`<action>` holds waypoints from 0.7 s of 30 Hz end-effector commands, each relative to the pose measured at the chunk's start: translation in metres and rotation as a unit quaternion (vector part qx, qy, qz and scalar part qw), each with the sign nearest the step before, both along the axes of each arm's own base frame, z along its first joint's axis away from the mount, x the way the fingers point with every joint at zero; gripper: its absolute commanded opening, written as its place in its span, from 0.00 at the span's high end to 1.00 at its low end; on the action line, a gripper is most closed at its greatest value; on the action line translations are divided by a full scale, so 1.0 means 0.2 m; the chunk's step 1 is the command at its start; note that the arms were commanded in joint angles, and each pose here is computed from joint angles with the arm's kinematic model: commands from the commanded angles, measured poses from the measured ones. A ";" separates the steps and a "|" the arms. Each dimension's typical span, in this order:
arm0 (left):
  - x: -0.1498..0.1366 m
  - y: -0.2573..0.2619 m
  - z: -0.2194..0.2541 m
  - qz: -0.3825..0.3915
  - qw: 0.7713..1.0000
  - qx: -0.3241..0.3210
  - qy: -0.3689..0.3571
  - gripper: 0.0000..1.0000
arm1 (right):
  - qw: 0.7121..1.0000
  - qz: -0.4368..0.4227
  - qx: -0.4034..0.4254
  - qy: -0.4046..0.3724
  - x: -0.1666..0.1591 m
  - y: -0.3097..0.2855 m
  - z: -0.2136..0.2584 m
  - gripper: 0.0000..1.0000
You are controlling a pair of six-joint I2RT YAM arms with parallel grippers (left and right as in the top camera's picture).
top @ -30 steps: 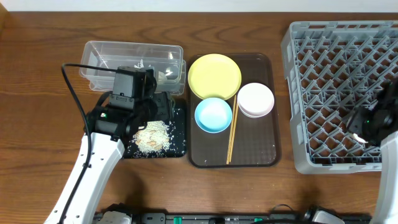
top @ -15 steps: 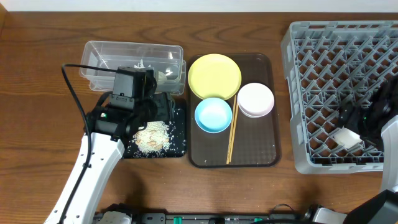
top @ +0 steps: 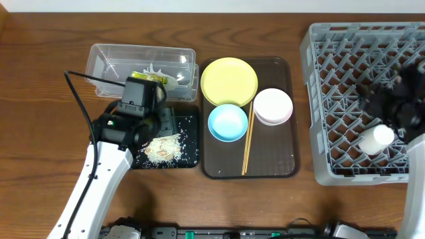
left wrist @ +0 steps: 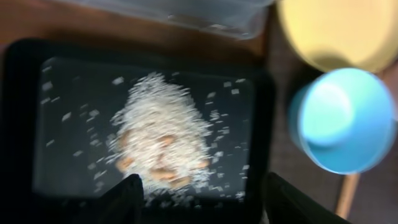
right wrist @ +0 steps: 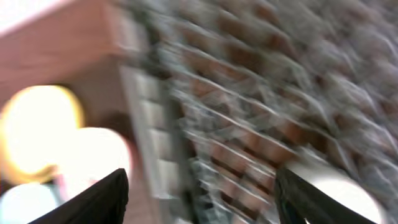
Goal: Sort waste into correct bins and load items into the dishwasher rack
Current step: 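Reach right gripper to the pink bowl and grasp its rim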
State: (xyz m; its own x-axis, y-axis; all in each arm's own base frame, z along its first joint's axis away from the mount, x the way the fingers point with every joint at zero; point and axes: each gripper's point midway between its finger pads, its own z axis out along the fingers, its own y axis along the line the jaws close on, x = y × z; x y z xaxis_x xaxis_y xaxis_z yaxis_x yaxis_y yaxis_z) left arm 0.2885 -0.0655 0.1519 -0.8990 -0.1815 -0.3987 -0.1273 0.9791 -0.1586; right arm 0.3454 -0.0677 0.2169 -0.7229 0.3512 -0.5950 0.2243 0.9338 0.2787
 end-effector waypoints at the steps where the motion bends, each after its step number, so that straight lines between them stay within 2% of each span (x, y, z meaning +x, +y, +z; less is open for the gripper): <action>1: 0.01 0.11 0.00 0.067 0.997 0.038 -0.002 0.36 | 0.992 0.123 0.015 -0.038 0.05 0.31 0.08 0.27; 4: 0.00 0.11 0.00 0.067 0.997 0.038 0.001 0.36 | 0.985 0.171 -0.016 -0.028 0.09 0.49 0.02 0.27; 6: 0.00 0.11 0.00 0.067 0.997 0.038 0.001 0.36 | 0.982 0.183 -0.045 -0.005 0.11 0.56 -0.05 0.34; 9: 0.00 0.11 0.00 0.067 0.997 0.038 0.001 0.36 | 0.976 0.204 -0.075 0.027 0.14 0.66 -0.18 0.37; 11: 0.00 0.11 0.00 0.067 0.997 0.038 0.001 0.36 | 0.972 0.213 -0.086 0.047 0.16 0.71 -0.28 0.45; 16: 0.00 0.11 -0.01 0.067 0.997 0.039 0.003 0.36 | 0.974 0.163 -0.101 0.118 0.20 0.73 -0.54 0.52; 21: -0.01 0.11 -0.02 0.067 0.997 0.040 0.006 0.35 | 0.968 0.148 -0.095 0.177 0.19 0.73 -0.77 0.61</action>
